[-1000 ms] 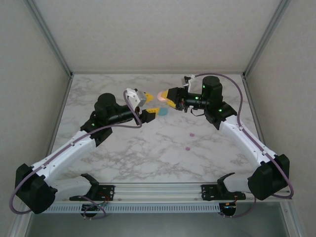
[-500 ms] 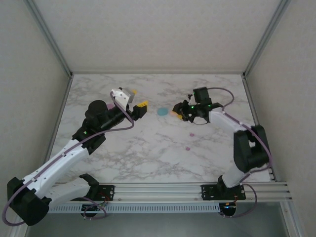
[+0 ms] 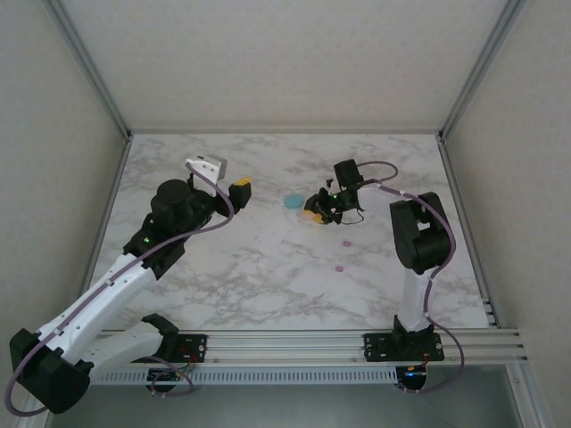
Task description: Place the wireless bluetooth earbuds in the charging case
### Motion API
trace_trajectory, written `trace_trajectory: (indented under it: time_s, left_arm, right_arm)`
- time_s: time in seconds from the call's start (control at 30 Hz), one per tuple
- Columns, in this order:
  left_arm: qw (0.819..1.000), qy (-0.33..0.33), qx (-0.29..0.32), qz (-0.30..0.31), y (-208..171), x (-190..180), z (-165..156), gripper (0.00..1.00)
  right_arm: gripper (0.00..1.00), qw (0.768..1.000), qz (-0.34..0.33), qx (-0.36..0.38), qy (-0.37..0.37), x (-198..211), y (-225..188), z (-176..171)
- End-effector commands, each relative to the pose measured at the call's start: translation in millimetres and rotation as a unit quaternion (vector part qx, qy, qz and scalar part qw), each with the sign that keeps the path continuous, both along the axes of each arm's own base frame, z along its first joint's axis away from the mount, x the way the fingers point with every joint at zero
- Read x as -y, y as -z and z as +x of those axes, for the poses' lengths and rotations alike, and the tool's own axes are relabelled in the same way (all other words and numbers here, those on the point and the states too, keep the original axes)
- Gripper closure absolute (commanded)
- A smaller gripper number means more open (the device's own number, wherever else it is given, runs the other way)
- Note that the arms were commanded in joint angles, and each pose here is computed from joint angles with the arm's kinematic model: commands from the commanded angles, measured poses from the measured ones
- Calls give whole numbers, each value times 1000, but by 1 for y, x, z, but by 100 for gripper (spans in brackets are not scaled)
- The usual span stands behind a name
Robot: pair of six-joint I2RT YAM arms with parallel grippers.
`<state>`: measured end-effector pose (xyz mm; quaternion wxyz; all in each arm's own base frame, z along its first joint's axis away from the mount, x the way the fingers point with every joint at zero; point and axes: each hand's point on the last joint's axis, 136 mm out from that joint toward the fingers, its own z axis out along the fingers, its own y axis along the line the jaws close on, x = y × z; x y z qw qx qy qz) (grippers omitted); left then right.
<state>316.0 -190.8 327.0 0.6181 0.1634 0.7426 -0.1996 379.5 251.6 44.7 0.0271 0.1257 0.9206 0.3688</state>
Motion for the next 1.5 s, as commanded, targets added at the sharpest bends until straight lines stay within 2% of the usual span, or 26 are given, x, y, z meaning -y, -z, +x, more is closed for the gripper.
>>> trace_trajectory:
  time_s: [0.0, 0.2, 0.37, 0.6, 0.7, 0.83, 1.13, 1.27, 1.47]
  left_arm:
    - [998, -41, -39, -14, 0, -13, 11, 24]
    - [991, -80, -109, -21, 19, -24, 29, 24]
    - [978, -109, -180, -15, 43, -32, 46, 24]
    - [958, -142, -249, -1, 76, -41, 64, 24]
    - [943, -169, -287, 19, 96, -53, 71, 26]
    - [912, -214, -347, 56, 131, -77, 80, 26]
    - [831, -277, -465, 131, 214, -132, 110, 17]
    - [812, -307, -471, 157, 232, -152, 123, 9]
    - [804, -285, -494, 168, 253, -154, 140, 7]
  right_arm:
    - [76, 1000, 5, 7, -16, -5, 3, 7]
    - [70, 999, -25, 2, -23, 4, 12, 2]
    - [53, 997, -69, 10, -21, 20, 10, -5]
    - [41, 990, -133, 21, -29, 40, 0, -8]
    - [35, 988, -148, 30, -31, 47, -14, -10]
    - [27, 987, -147, 59, -34, 51, -42, -16]
    - [25, 984, -135, 111, -20, 62, -101, -40]
    - [25, 985, -126, 120, -17, 65, -117, -51]
    - [24, 983, -123, 139, -5, 72, -137, -62]
